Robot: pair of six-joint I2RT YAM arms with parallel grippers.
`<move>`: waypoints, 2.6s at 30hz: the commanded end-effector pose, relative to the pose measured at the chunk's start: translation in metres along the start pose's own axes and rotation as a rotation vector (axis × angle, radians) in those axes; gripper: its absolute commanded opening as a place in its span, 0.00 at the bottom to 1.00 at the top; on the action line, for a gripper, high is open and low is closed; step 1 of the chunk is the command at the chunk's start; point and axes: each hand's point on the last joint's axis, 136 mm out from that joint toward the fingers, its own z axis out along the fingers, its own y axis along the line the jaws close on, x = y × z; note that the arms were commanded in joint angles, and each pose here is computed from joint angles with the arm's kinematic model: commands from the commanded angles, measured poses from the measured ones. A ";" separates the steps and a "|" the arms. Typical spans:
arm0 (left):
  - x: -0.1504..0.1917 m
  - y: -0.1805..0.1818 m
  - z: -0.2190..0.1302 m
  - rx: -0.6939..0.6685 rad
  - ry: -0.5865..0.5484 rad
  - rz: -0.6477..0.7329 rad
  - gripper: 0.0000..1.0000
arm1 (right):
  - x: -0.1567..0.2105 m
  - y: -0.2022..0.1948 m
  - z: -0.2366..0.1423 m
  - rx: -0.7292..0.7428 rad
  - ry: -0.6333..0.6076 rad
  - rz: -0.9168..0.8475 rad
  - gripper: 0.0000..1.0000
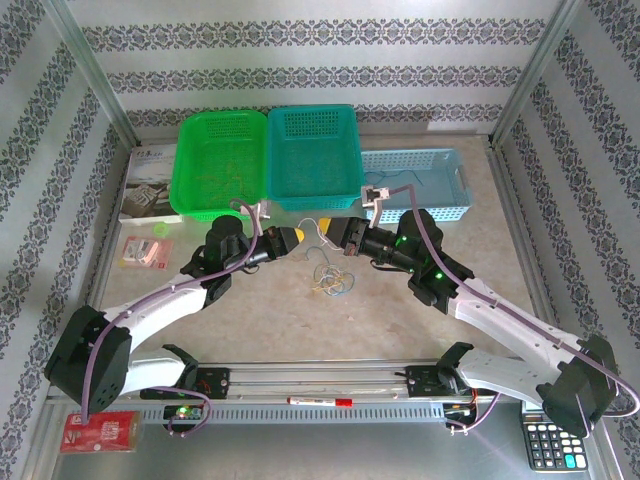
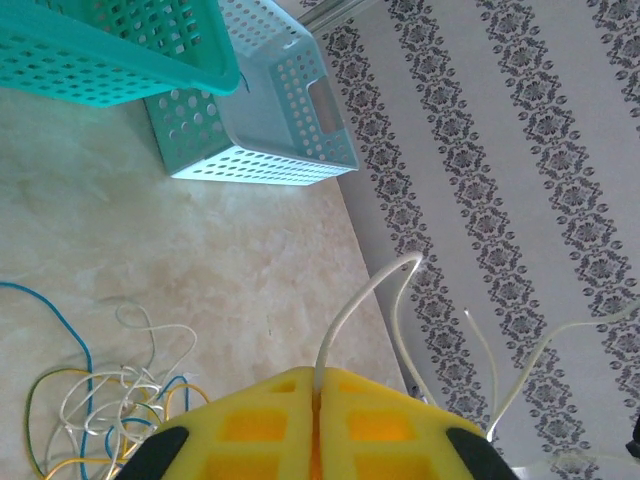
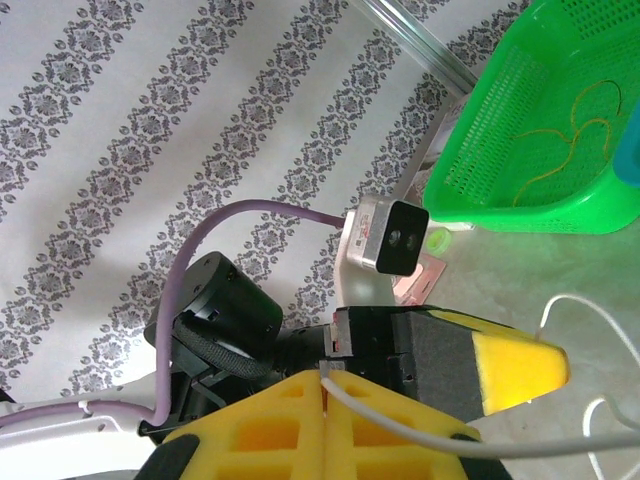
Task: Untangle the cables
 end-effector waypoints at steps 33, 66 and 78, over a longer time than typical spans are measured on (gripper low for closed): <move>-0.090 -0.197 -0.065 0.325 -0.181 0.210 0.00 | 0.025 -0.104 -0.010 0.210 0.002 0.086 0.42; -0.098 -0.226 -0.078 0.425 -0.205 0.195 0.00 | 0.028 -0.127 0.003 0.257 0.015 0.104 0.57; -0.098 -0.231 -0.082 0.438 -0.211 0.194 0.00 | 0.027 -0.129 0.013 0.241 0.025 0.114 0.54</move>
